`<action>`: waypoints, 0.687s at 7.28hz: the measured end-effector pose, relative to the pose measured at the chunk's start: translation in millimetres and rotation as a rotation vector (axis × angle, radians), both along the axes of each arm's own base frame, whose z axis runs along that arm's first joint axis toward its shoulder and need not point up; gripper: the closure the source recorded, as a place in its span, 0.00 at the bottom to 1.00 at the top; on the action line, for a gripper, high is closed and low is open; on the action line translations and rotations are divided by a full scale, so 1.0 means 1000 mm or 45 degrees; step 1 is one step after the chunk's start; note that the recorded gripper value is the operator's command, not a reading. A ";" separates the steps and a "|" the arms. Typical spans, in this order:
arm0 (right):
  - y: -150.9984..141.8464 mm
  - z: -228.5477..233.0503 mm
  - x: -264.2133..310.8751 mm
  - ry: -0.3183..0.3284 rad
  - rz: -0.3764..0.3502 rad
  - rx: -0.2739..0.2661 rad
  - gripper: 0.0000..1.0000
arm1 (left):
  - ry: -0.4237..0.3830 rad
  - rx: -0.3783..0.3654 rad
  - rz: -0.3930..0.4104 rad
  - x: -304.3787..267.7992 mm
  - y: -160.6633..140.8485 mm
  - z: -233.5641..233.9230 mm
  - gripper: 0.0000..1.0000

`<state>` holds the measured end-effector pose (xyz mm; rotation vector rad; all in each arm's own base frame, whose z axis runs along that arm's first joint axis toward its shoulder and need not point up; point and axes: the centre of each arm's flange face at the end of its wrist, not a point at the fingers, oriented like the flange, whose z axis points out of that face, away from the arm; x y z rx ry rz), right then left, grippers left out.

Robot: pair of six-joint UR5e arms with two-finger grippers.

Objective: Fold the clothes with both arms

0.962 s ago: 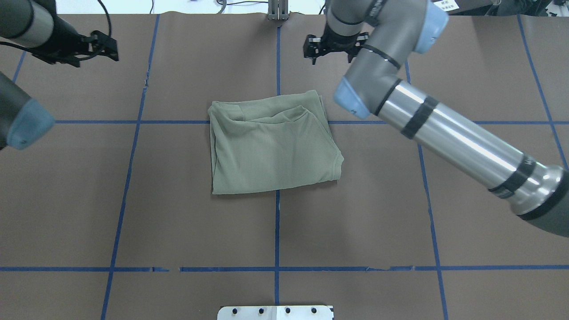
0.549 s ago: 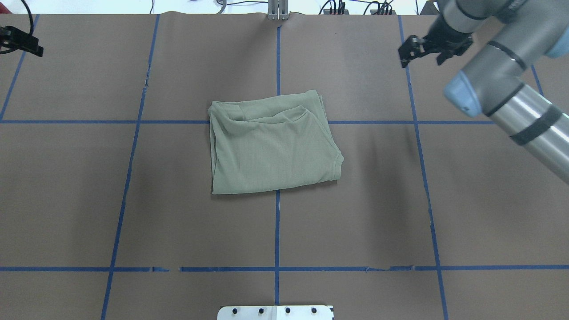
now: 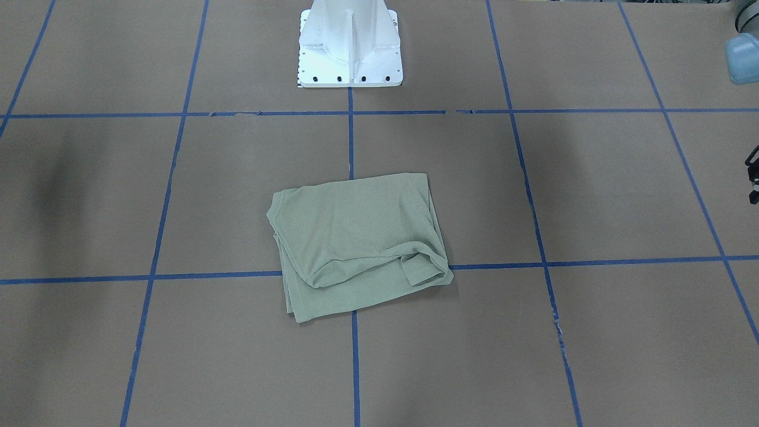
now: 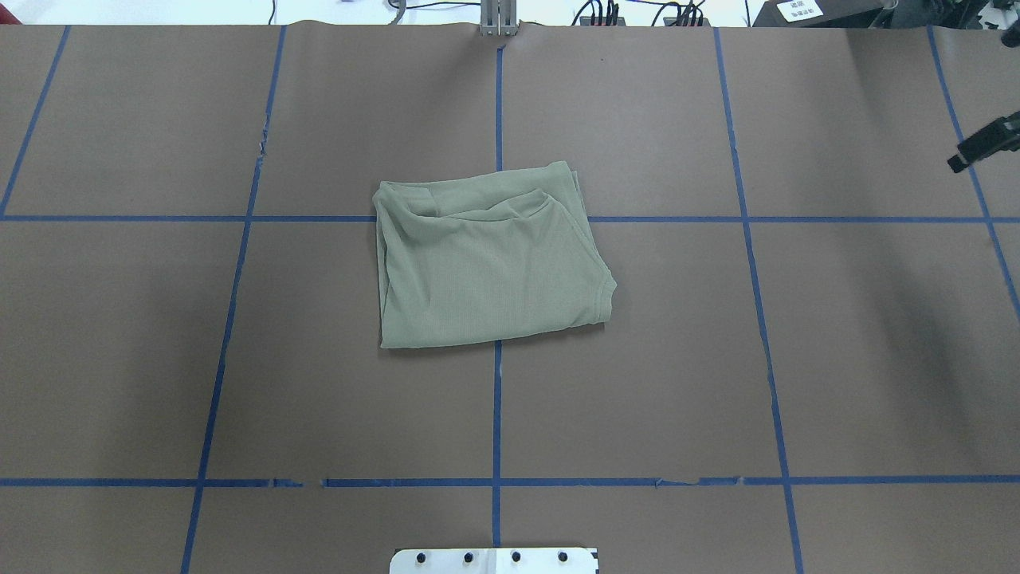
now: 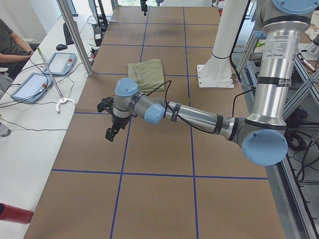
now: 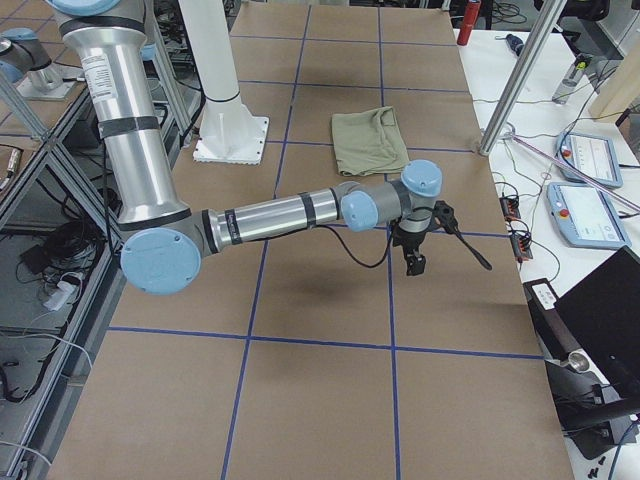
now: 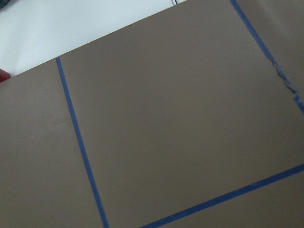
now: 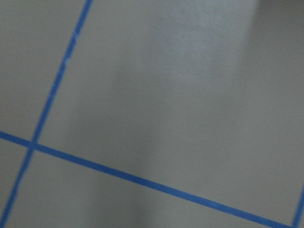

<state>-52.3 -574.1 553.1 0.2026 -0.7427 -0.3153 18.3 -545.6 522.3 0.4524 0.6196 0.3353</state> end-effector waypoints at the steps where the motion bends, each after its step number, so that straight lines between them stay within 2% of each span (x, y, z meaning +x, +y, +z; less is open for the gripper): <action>1: 0.024 0.031 0.031 0.007 -0.001 -0.015 0.00 | 0.029 -0.041 -0.037 -0.007 0.009 0.006 0.00; 3: 0.061 0.067 0.055 0.028 0.017 -0.066 0.00 | 0.088 -0.131 -0.170 -0.018 0.013 0.010 0.00; 5: 0.075 0.082 0.070 0.042 0.050 -0.101 0.00 | 0.105 -0.147 -0.210 -0.023 0.016 0.011 0.00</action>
